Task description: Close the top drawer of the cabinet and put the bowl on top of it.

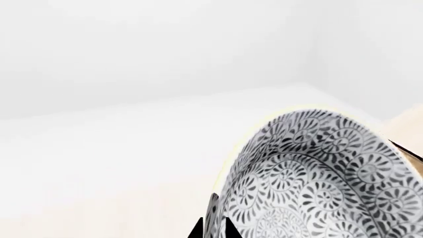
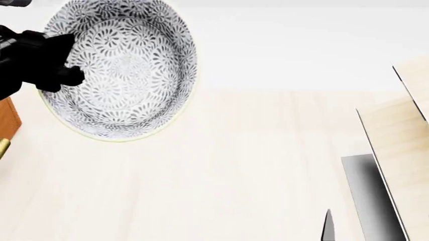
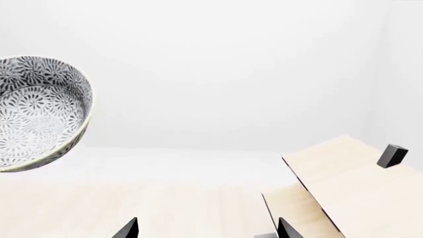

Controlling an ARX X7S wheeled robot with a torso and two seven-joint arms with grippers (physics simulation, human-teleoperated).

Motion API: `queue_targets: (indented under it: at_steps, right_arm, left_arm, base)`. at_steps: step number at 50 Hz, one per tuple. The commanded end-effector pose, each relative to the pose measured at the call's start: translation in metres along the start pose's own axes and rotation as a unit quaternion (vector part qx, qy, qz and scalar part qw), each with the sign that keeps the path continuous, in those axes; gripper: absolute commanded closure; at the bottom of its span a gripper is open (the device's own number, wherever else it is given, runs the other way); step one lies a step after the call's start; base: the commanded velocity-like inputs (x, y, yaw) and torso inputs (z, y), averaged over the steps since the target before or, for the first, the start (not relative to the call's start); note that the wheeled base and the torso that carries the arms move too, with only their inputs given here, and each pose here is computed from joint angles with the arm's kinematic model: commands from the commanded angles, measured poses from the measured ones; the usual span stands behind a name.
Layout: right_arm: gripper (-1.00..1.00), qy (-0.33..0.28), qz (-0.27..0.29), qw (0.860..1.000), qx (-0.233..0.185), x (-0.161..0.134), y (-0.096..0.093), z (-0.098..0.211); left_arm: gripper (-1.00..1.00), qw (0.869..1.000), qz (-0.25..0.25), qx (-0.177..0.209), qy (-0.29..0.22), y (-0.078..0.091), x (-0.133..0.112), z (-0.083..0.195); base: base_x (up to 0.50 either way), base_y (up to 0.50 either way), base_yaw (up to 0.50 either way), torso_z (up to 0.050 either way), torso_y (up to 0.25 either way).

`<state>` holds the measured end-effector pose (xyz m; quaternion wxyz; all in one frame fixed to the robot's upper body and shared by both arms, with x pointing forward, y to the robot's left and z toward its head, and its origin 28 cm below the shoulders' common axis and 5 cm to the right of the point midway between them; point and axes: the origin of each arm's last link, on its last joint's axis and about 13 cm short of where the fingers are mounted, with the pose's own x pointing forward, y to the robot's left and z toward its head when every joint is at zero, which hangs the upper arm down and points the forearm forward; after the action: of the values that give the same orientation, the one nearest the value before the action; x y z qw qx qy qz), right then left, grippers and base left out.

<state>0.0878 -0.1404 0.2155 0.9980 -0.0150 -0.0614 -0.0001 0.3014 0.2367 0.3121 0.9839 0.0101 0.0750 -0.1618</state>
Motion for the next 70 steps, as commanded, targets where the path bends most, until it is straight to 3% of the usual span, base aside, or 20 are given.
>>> queue_targets:
  at_steps: [1,13,14,17,31,70]
  right_arm:
    - [-1.0,-0.004,0.001,1.0,0.0,0.0,0.0,0.002]
    - [-1.0,-0.009,0.01,1.0,-0.004,0.0,0.0,0.002]
    - [-1.0,-0.018,0.027,0.999,-0.017,0.002,-0.005,0.02]
    - [-1.0,-0.018,0.028,0.999,-0.016,0.004,-0.005,0.03]
    - [-1.0,-0.015,0.027,0.999,-0.012,0.004,-0.005,0.03]
    - [-1.0,-0.02,0.037,0.999,-0.024,0.005,-0.003,0.03]
  left_arm:
    - [1.0,0.999,0.026,-0.009,-0.034,0.009,-0.013,0.022]
    - [1.0,0.995,0.059,-0.036,-0.065,0.021,-0.031,0.037]
    - [1.0,0.995,0.061,-0.037,-0.066,0.022,-0.032,0.038]
    - [1.0,0.994,0.072,-0.042,-0.076,0.024,-0.036,0.042]
    - [1.0,0.984,0.118,-0.079,-0.112,0.033,-0.048,0.061]
    - [1.0,0.963,0.178,-0.104,-0.173,0.056,-0.081,0.091]
  base:
    - [0.0,0.0,0.0,0.0,0.0]
    - [0.0,0.0,0.0,0.0,0.0]
    - [0.0,0.0,0.0,0.0,0.0]
    - [0.0,0.0,0.0,0.0,0.0]
    - [0.0,0.0,0.0,0.0,0.001]
    - [0.0,0.0,0.0,0.0,0.0]
